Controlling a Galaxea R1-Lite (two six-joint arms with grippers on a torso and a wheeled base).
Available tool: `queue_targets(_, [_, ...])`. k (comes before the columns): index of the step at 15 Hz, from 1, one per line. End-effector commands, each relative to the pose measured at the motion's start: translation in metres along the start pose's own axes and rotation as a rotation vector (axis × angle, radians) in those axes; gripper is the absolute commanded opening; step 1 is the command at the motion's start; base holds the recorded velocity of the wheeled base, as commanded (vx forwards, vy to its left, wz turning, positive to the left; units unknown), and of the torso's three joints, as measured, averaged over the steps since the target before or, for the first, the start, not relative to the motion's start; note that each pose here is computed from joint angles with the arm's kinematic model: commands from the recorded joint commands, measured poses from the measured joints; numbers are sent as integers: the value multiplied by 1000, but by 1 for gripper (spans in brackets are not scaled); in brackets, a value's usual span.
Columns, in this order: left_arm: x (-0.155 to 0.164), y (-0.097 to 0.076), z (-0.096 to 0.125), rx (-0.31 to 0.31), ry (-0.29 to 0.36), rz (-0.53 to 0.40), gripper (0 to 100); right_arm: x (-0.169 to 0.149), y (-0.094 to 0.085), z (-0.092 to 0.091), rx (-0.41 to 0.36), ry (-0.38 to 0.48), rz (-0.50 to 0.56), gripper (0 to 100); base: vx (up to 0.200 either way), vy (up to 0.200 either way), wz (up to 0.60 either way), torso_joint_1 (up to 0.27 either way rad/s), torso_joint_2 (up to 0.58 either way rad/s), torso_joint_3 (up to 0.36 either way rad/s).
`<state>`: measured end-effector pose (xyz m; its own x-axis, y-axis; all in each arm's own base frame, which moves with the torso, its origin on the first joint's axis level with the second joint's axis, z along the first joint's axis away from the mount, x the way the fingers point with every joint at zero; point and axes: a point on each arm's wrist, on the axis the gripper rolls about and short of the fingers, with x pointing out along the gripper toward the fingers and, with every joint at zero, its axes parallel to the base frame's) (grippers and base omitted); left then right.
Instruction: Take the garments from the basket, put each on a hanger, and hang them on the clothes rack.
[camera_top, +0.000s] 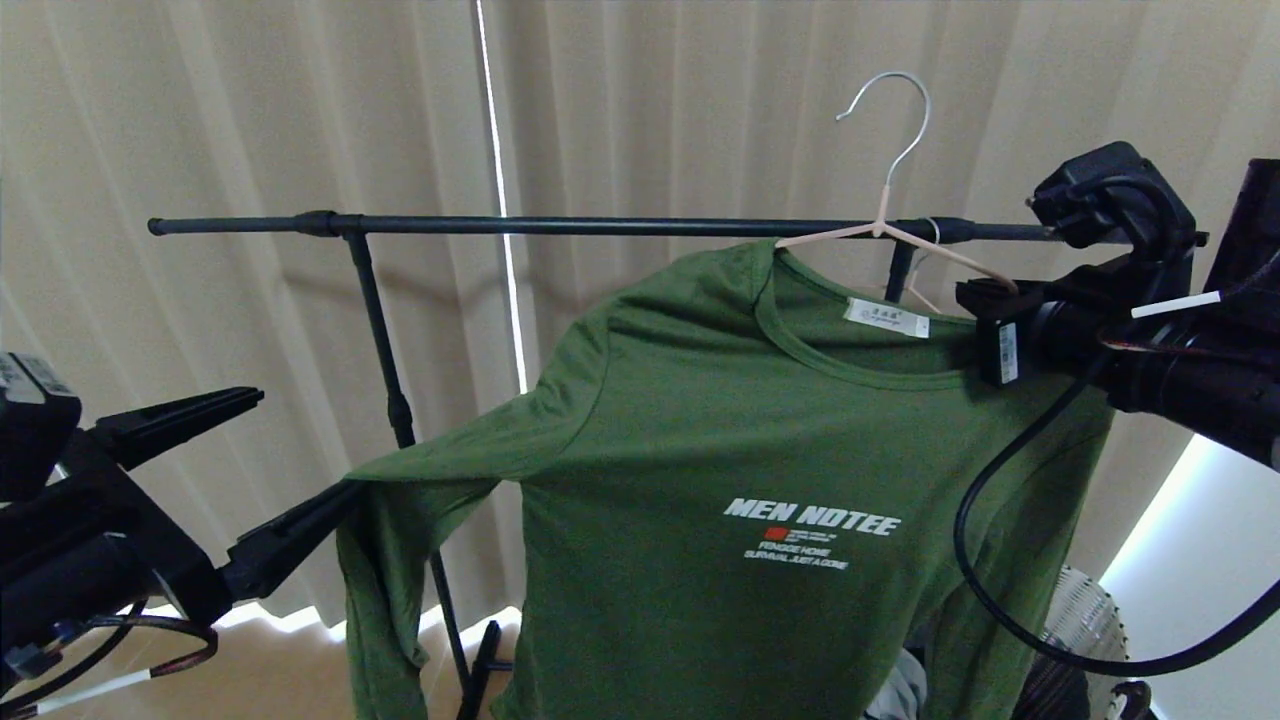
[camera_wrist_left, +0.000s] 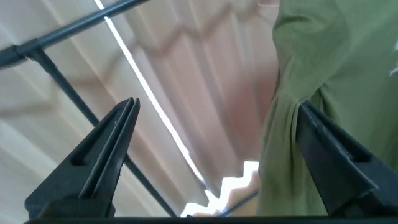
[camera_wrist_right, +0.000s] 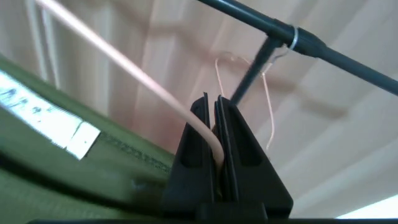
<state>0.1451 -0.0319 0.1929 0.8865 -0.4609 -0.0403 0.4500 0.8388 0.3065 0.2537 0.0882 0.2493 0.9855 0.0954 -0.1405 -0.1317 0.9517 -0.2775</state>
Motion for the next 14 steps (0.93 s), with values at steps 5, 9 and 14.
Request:
queue_targets(5, [-14,0,14,-106,-30,12,100,3,-9,-8,-10,75,-97,0,0,0,0,0,0,0])
queue_targets(9, [-25,-7,1,-135,-2,15,100,3,-8,-13,-15,96,-98,0,0,0,0,0,0,0])
queue_targets(14, [-54,-16,-6,-112,-45,55,100,1,-7,-27,-60,241,-170,0,0,0,0,0,0,0])
